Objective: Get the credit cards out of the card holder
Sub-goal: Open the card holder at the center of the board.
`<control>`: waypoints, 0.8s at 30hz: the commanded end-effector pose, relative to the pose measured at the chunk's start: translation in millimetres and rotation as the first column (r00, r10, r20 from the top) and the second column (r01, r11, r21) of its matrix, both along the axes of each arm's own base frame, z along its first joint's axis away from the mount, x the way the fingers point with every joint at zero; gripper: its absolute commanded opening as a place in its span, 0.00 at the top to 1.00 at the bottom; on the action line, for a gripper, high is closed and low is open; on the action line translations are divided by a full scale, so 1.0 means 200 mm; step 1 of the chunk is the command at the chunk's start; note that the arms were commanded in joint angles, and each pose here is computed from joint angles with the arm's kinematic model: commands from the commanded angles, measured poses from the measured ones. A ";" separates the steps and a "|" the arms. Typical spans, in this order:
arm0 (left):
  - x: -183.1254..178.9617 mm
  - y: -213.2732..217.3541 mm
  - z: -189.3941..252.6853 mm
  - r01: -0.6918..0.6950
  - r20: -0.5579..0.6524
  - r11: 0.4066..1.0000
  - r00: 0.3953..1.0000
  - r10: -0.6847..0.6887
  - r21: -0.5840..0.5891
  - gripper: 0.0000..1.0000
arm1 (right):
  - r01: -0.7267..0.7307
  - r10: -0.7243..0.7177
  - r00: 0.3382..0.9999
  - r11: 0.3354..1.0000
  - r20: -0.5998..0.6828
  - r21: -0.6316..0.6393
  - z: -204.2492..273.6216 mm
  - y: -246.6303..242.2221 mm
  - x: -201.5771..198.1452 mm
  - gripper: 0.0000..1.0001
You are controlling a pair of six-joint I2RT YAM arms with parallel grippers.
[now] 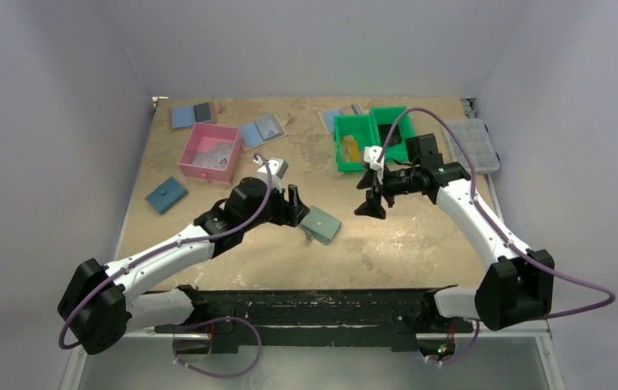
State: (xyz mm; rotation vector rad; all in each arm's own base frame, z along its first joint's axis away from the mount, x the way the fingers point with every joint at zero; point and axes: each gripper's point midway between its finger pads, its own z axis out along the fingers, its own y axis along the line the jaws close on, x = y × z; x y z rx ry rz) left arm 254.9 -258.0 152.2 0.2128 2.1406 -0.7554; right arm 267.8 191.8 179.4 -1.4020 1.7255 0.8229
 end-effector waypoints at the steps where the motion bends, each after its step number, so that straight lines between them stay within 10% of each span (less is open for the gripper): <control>1: 0.11 -0.05 0.32 0.104 0.303 0.994 0.947 -0.108 0.031 0.33 | -0.104 0.099 0.992 0.993 0.072 0.063 0.08 0.03 -0.11 0.21; 12: 0.17 -0.04 0.50 0.186 0.405 0.940 0.866 -0.294 0.285 0.06 | -0.094 0.072 0.973 0.991 0.221 0.091 0.16 -0.03 -0.17 0.03; 24: 0.12 -0.11 0.24 0.350 0.441 0.822 0.713 -0.545 0.450 0.08 | -0.098 0.058 0.931 0.991 0.360 0.092 0.08 -0.13 -0.27 0.01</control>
